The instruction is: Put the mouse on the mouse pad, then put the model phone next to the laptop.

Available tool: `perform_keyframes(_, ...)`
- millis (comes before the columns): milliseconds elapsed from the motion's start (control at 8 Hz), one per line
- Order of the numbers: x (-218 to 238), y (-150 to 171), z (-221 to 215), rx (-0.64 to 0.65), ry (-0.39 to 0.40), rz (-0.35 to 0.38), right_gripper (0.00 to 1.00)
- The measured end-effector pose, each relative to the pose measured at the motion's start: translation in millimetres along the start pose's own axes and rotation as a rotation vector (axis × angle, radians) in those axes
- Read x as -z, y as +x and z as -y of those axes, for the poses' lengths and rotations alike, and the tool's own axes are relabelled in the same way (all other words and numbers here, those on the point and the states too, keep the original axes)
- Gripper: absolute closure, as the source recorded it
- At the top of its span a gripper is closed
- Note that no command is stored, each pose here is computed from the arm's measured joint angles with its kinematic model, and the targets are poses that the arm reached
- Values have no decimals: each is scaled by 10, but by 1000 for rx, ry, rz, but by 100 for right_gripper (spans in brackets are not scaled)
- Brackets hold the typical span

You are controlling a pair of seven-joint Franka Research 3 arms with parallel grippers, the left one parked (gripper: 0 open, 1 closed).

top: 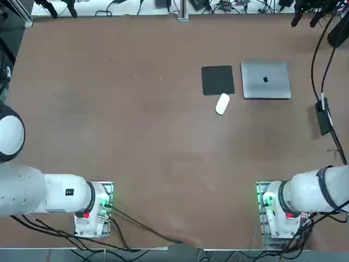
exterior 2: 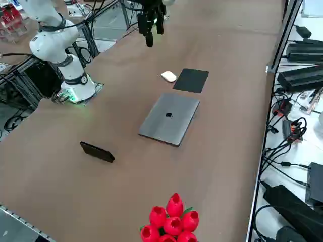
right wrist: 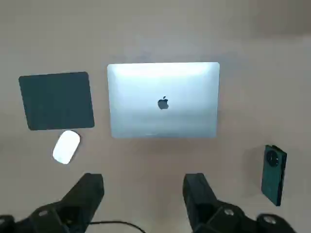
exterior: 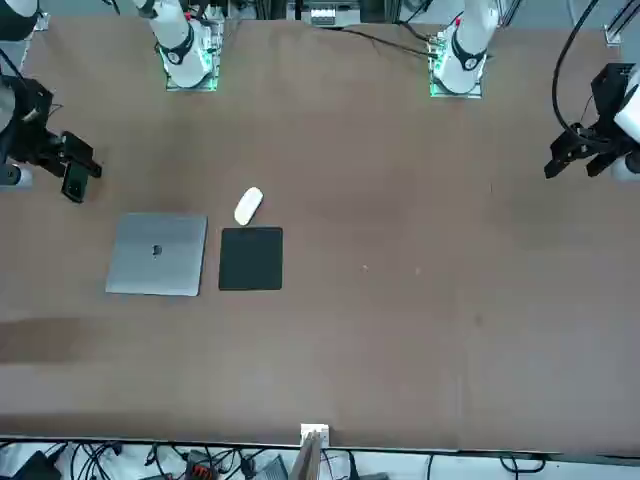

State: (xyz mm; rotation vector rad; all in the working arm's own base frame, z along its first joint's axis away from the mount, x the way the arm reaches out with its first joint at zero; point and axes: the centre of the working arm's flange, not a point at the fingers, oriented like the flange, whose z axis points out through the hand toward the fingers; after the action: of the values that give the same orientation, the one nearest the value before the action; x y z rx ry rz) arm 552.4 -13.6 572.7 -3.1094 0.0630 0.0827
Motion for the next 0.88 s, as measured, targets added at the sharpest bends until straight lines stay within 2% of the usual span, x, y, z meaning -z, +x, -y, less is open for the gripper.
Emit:
perform_keyframes(625,-19,1,-16,-2,-4,9,0)
perform_keyframes(875,-144,-53,-50,-4,-24,98,0)
